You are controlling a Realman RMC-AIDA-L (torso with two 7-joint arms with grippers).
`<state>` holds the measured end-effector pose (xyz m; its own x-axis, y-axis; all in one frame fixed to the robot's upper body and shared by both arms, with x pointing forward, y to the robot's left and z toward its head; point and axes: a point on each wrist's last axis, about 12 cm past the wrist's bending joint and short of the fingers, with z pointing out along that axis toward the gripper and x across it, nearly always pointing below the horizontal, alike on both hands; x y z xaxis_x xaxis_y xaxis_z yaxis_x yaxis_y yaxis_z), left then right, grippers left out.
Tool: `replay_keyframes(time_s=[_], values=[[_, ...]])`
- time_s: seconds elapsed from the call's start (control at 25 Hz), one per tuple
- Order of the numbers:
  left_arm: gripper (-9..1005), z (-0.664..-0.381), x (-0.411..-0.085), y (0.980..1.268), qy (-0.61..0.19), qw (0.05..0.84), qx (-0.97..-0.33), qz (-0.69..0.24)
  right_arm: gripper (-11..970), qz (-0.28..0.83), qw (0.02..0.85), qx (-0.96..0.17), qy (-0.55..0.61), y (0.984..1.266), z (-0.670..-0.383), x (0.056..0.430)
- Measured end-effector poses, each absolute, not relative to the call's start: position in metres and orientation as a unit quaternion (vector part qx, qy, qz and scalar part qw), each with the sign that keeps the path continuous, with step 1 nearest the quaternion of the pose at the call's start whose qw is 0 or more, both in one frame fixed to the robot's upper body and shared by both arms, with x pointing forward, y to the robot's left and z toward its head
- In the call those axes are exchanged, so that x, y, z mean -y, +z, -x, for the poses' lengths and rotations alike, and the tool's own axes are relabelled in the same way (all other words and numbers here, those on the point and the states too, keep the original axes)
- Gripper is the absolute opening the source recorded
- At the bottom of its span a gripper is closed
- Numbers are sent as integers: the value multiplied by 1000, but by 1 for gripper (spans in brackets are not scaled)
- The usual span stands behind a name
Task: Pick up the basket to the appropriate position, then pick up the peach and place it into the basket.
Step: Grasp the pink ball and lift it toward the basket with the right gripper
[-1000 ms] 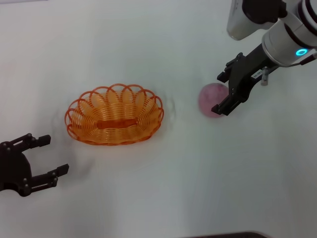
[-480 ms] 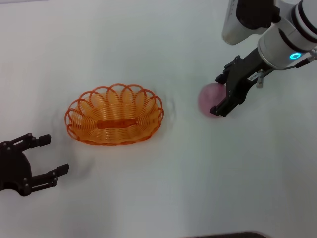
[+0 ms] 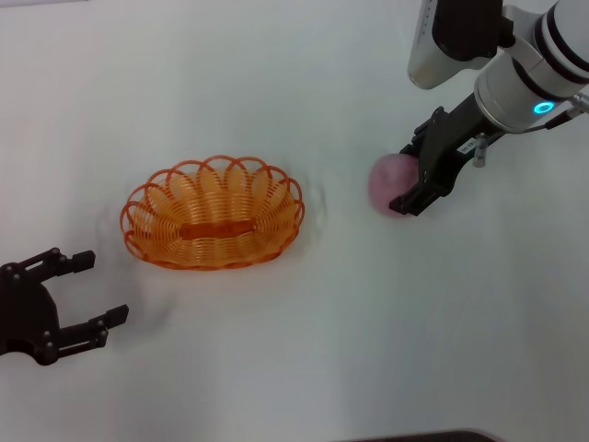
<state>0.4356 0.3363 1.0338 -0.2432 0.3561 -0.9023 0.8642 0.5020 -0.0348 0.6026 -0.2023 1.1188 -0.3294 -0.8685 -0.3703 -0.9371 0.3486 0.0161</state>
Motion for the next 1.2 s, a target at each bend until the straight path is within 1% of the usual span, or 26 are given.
replay_keyframes(time_s=[0.16, 0.4, 0.6, 0.84, 1.2], values=[[813, -435, -336, 1033, -279, 455, -738, -413, 854, 560, 150, -807, 112, 1118, -602, 203], [813, -435, -336, 1034, -280, 454, -738, -413, 656, 560, 151, -807, 110, 1119, -603, 203], [813, -435, -336, 1034, -280, 453, -738, -415, 422, 560, 152, -807, 110, 1118, -602, 204], [813, -435, -336, 1034, -281, 452, -738, -415, 394, 559, 159, -806, 114, 1123, -603, 203], [813, -435, -336, 1034, -280, 454, -738, -413, 393, 567, 186, -789, 144, 1147, -599, 197]])
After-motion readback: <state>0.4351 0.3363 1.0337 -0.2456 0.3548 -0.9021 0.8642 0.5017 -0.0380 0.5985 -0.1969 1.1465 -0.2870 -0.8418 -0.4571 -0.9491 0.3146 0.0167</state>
